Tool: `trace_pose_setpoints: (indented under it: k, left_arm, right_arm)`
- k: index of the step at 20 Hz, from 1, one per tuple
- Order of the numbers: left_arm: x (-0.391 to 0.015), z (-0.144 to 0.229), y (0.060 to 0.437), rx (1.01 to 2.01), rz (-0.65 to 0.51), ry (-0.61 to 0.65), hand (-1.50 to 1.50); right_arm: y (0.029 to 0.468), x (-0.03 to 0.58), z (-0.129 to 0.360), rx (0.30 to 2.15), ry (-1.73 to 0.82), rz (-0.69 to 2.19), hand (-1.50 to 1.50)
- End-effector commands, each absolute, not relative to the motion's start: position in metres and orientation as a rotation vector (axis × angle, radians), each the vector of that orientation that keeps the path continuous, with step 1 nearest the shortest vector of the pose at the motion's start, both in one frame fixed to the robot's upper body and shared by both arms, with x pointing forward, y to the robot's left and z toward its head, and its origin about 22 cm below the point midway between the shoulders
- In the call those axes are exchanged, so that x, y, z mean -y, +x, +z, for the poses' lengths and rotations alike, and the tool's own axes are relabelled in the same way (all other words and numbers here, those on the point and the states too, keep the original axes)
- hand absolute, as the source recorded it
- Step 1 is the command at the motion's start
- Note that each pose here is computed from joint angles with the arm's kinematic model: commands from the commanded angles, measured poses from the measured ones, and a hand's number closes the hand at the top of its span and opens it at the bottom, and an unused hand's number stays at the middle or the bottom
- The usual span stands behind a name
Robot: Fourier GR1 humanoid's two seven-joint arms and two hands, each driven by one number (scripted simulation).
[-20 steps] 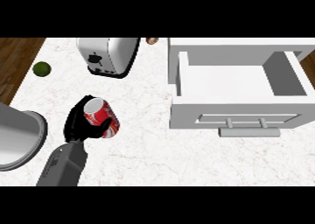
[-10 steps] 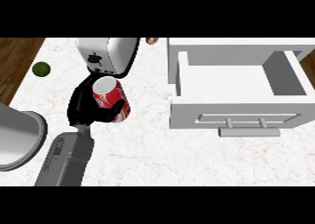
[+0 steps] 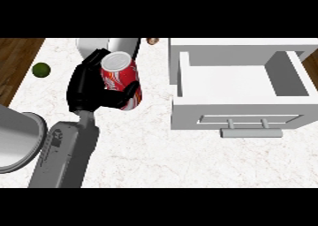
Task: Pick up the can, place it into the drawer and close the drawer
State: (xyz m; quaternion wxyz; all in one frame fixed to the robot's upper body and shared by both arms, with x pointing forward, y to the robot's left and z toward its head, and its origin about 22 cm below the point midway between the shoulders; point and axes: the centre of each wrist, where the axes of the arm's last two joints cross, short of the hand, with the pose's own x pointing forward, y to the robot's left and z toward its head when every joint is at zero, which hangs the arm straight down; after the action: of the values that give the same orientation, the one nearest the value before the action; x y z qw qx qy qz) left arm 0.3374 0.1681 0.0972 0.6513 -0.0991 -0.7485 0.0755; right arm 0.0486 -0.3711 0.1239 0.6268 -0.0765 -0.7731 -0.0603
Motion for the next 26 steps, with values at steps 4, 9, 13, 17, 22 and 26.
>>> trace_pose_setpoints:
  k: [4,9,13,17,22,26]
  left_arm:
    - [-0.137,0.145,0.352,1.729,0.139,-0.216,1.5]
    - [-0.09,0.157,0.368,1.733,0.12,-0.195,1.5]
    - [-0.08,0.187,0.38,1.713,0.114,-0.223,1.5]
    - [-0.052,0.206,0.388,1.719,0.113,-0.21,1.5]
    - [-0.039,0.198,0.386,1.738,0.09,-0.209,1.5]
    - [-0.029,0.221,0.406,1.724,0.069,-0.204,1.5]
  right_arm:
    - [0.07,0.367,0.117,1.789,-0.182,-0.122,-1.5]
    - [0.07,0.368,0.117,1.784,-0.166,-0.147,-1.5]
    - [0.063,0.357,0.137,1.791,-0.154,-0.146,-1.5]
    - [0.085,0.353,0.121,1.784,-0.153,-0.14,-1.5]
    - [0.075,0.355,0.112,1.79,-0.15,-0.145,-1.5]
    - [0.075,0.357,0.116,1.785,-0.148,-0.117,-1.5]
